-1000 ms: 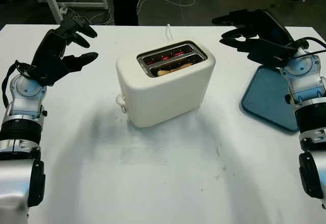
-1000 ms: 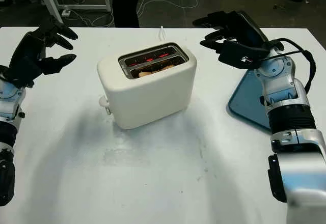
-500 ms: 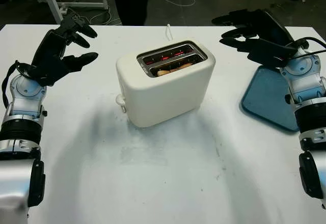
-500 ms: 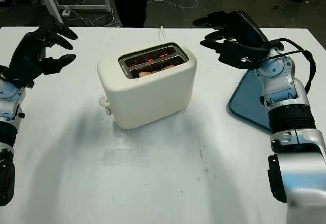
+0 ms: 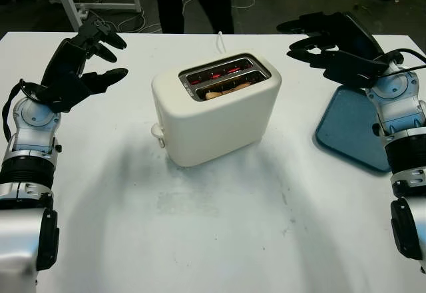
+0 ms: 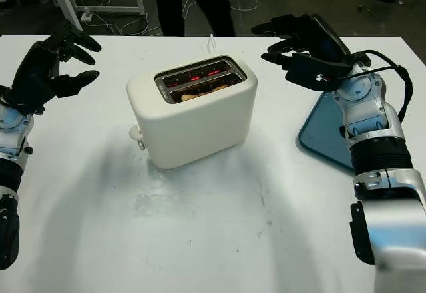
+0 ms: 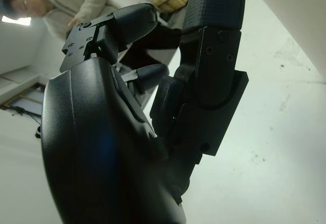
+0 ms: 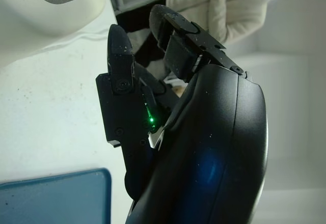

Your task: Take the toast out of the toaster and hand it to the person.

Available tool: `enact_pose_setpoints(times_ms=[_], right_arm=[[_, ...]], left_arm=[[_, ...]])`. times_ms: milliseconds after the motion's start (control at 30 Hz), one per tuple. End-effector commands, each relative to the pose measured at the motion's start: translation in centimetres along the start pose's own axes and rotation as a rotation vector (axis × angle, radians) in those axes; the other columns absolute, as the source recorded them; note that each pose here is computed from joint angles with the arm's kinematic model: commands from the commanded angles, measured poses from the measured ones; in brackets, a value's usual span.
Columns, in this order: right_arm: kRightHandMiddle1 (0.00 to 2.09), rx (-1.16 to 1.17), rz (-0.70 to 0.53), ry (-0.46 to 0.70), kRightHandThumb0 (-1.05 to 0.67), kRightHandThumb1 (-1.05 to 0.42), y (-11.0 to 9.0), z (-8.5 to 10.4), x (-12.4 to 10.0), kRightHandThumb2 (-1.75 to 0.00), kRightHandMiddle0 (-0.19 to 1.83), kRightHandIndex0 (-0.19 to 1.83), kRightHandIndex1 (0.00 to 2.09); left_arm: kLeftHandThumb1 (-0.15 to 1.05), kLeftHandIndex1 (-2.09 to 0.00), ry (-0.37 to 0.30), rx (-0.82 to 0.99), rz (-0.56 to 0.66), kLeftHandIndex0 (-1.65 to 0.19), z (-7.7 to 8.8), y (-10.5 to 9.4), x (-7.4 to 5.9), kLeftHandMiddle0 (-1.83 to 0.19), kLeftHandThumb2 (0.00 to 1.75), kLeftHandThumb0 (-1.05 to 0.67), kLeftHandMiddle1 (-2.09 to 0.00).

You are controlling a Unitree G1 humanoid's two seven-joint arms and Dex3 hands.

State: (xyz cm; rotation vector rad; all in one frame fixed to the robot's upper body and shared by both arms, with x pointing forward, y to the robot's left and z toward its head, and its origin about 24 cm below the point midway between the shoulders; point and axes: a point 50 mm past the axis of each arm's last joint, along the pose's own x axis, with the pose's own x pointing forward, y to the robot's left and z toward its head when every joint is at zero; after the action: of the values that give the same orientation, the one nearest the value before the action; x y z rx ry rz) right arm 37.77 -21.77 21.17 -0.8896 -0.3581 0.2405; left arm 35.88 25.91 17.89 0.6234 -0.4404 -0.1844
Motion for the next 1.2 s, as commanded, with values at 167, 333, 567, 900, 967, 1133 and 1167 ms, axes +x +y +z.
enact_pose_setpoints(times_ms=[167, 333, 567, 900, 967, 1133, 1167], right_arm=[[0.0, 0.008, -0.01, -0.007, -0.38, -0.92, -0.33, 0.03, -0.06, -0.24, 0.76, 0.96, 0.01], [0.0, 0.003, -0.011, -0.008, -0.4, -0.92, -0.29, 0.05, -0.03, -0.24, 0.77, 0.96, 0.0], [0.0, 0.001, -0.009, -0.008, -0.38, -0.92, -0.29, 0.09, -0.03, -0.24, 0.76, 0.96, 0.0], [0.0, 0.007, -0.007, -0.004, -0.37, -0.92, -0.33, 0.06, -0.02, -0.24, 0.76, 0.95, 0.0], [0.0, 0.005, -0.007, -0.008, -0.36, -0.92, -0.35, 0.05, -0.04, -0.23, 0.76, 0.95, 0.0], [0.0, -0.002, -0.007, -0.007, -0.37, -0.92, -0.37, 0.04, -0.02, -0.23, 0.76, 0.96, 0.01], [0.0, -0.003, -0.006, -0.006, -0.38, -0.92, -0.37, 0.04, -0.01, -0.23, 0.76, 0.96, 0.01]], left_arm=[[0.92, -1.5, -0.019, 0.007, 0.006, -0.09, 0.44, 0.15, 0.39, -0.05, 0.28, -1.05, -1.64], [0.92, -1.5, -0.022, 0.0, 0.005, -0.09, 0.44, 0.17, 0.38, -0.05, 0.27, -1.05, -1.64], [0.92, -1.49, -0.019, 0.003, 0.006, -0.1, 0.45, 0.2, 0.38, -0.06, 0.26, -1.05, -1.64], [0.92, -1.48, -0.021, 0.002, 0.005, -0.1, 0.48, 0.17, 0.42, -0.06, 0.26, -1.05, -1.63], [0.92, -1.49, -0.021, 0.006, 0.003, -0.1, 0.52, 0.19, 0.44, -0.06, 0.26, -1.05, -1.63], [0.92, -1.48, -0.023, -0.021, 0.003, -0.12, 0.48, 0.13, 0.48, -0.07, 0.25, -1.05, -1.63], [0.92, -1.48, -0.024, -0.021, 0.002, -0.12, 0.48, 0.12, 0.49, -0.07, 0.24, -1.05, -1.62]])
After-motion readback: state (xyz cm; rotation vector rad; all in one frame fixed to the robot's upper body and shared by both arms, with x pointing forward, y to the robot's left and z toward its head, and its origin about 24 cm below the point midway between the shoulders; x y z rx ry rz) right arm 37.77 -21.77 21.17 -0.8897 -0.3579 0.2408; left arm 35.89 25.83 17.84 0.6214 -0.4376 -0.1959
